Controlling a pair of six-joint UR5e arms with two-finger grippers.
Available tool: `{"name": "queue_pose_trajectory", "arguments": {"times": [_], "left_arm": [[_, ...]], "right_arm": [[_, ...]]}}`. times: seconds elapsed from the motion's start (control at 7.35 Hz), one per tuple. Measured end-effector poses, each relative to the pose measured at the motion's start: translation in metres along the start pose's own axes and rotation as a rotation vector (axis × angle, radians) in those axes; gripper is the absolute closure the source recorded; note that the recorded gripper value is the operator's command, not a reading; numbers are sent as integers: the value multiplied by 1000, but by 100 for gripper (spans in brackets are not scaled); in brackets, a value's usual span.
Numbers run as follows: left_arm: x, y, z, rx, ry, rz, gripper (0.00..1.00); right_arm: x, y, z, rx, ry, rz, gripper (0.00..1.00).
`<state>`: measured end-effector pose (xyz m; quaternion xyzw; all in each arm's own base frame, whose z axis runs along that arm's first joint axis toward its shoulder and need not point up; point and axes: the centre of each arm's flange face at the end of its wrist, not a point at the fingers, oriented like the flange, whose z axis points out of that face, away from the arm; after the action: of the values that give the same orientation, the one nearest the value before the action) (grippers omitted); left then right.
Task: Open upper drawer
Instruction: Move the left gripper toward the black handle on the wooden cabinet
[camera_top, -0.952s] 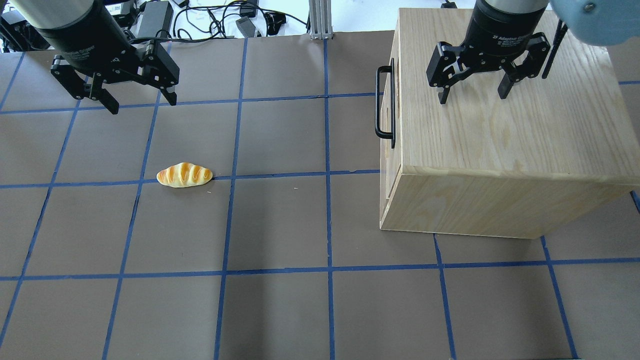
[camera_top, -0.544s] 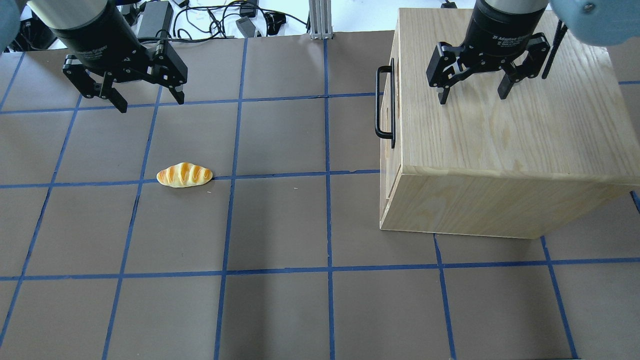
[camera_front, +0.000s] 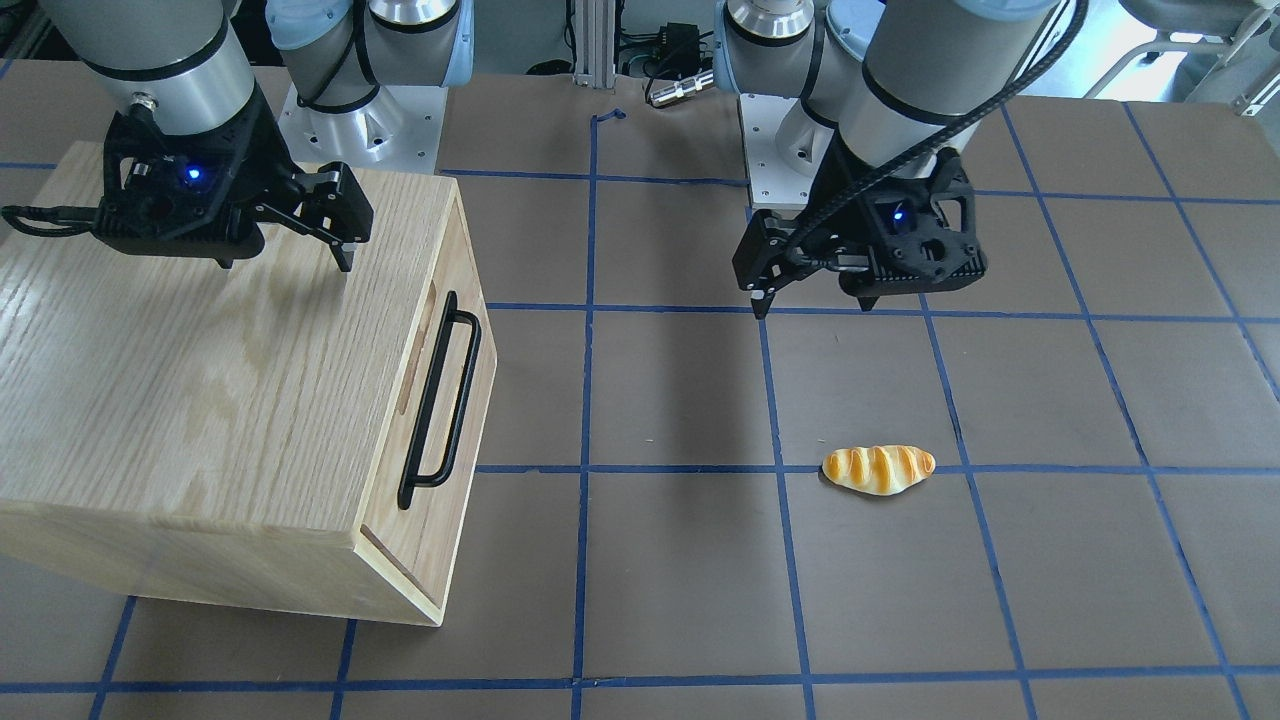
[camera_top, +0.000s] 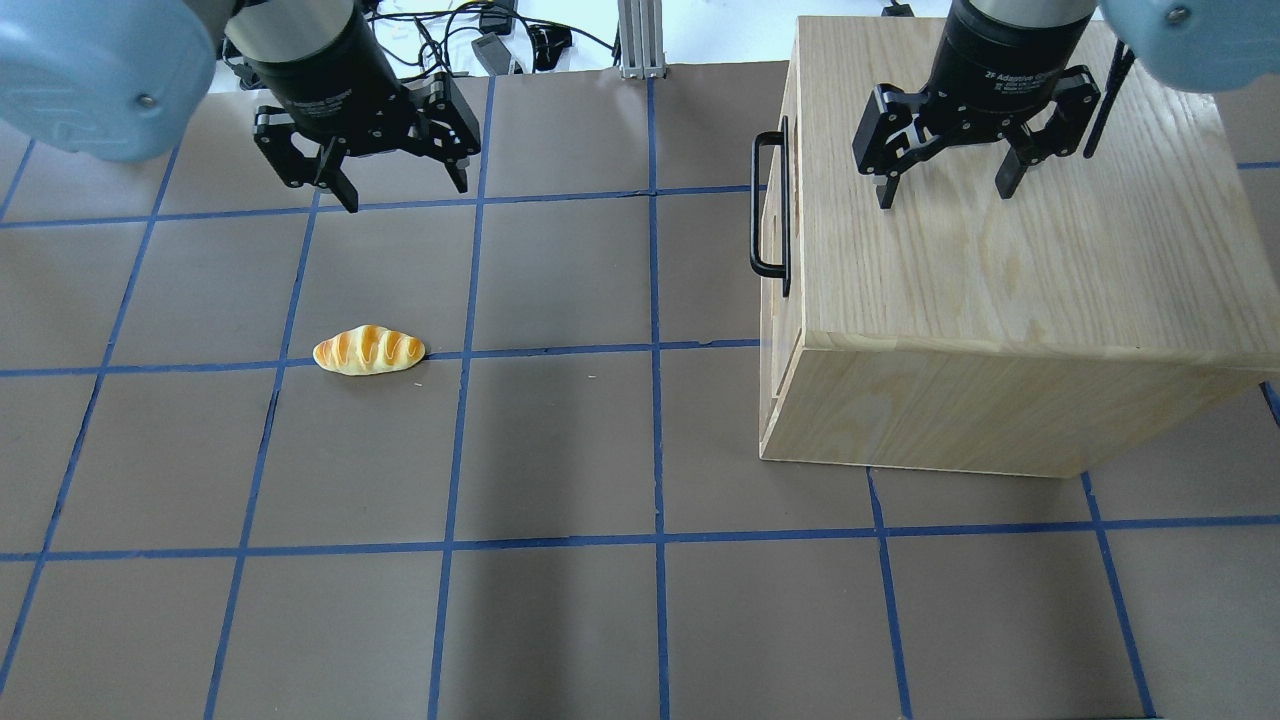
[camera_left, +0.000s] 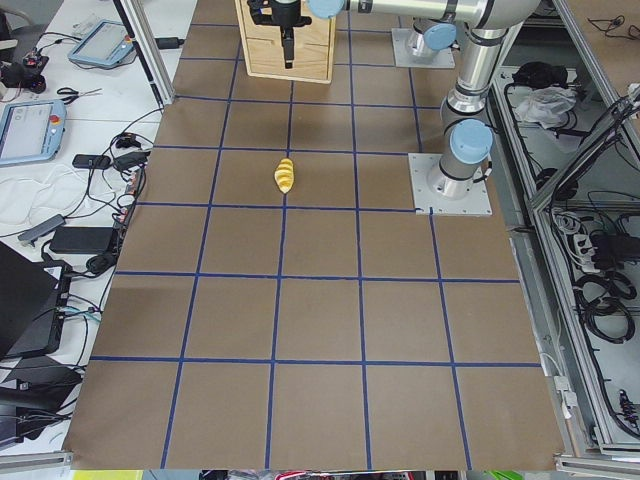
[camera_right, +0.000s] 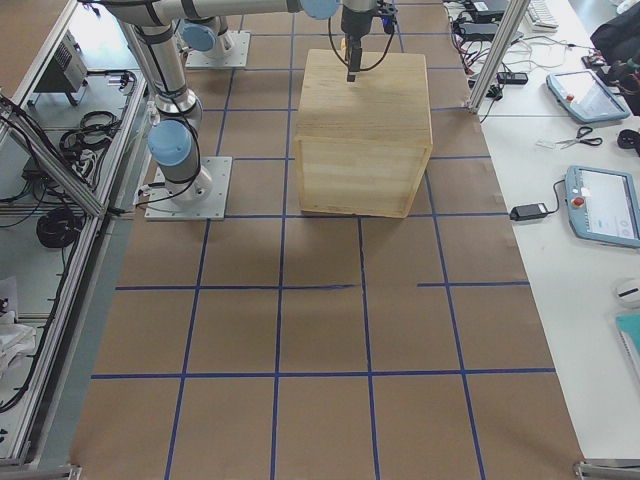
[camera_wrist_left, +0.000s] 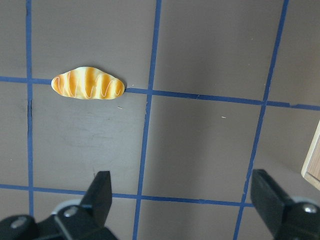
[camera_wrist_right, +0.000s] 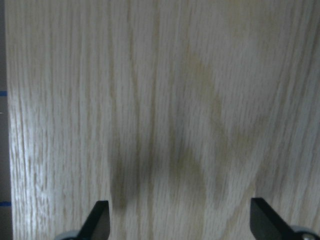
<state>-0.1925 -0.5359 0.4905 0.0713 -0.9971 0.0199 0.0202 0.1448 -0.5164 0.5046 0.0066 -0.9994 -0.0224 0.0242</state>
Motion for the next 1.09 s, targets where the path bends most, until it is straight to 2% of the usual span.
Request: {"name": "queue_pose_trajectory", "arguments": {"times": [0.27, 0.41, 0.68, 1.09], "left_arm": [[41, -2, 16, 37, 36, -13, 0], [60, -2, 23, 45, 89, -29, 0], [98, -1, 39, 43, 176, -39, 0], [138, -5, 77, 20, 249, 7, 0]], "right_arm": [[0, 0, 0, 0, 0, 0, 0], [0, 0, 0, 0, 0, 0, 0], [0, 0, 0, 0, 0, 0, 0], [0, 0, 0, 1, 0, 0, 0]]}}
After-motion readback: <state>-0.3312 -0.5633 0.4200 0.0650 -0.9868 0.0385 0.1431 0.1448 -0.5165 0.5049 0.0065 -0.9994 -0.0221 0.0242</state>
